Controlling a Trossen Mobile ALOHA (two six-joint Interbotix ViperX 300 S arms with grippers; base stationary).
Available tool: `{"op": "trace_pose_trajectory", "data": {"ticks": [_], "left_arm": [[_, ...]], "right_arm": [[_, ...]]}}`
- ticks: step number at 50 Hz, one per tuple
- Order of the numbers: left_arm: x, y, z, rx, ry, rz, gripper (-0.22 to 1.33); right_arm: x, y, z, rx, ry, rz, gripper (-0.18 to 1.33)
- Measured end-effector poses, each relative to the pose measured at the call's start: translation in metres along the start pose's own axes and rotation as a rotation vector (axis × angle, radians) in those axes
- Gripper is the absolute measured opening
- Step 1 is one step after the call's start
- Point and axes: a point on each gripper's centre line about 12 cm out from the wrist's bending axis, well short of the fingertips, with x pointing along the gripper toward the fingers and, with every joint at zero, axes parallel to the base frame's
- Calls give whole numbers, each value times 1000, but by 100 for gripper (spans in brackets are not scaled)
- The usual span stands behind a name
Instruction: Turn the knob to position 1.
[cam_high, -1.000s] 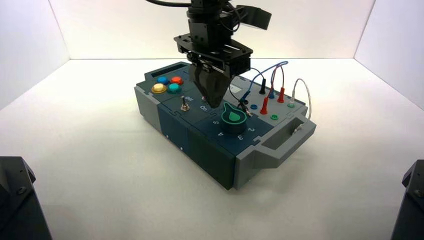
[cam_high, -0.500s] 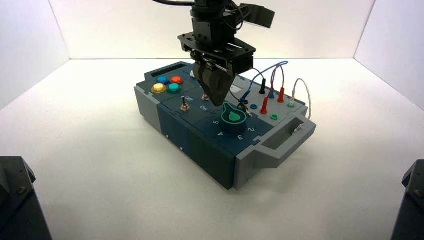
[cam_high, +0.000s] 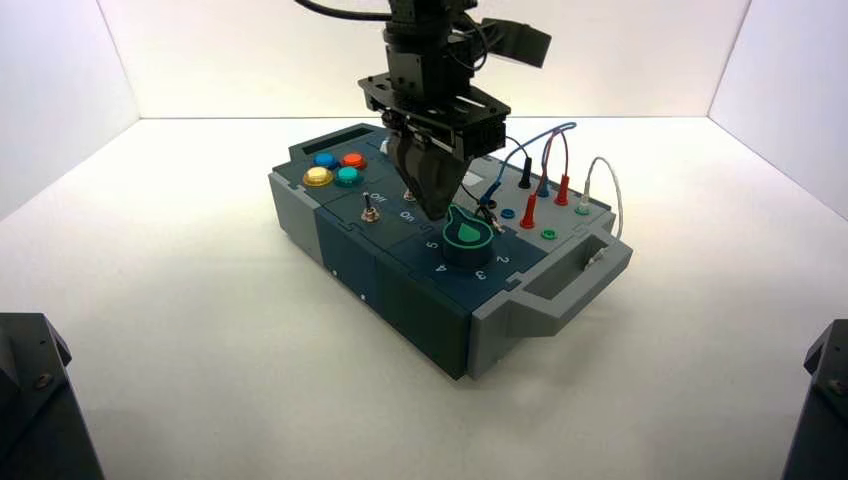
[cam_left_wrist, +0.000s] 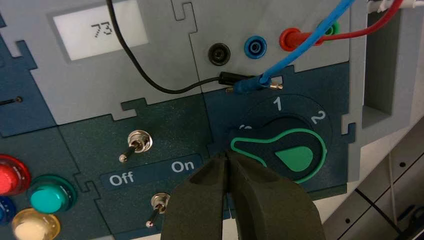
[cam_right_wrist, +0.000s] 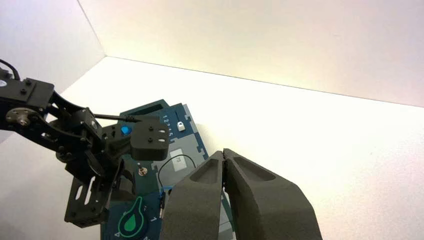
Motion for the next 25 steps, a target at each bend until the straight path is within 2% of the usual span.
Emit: {"op": "trace_pose_trajectory", "data": {"ticks": [25], "left_arm": [[-3,-2,7,29,-12,1,-16]], "right_arm": [[0,0,0,3,0,1,-14]]}}
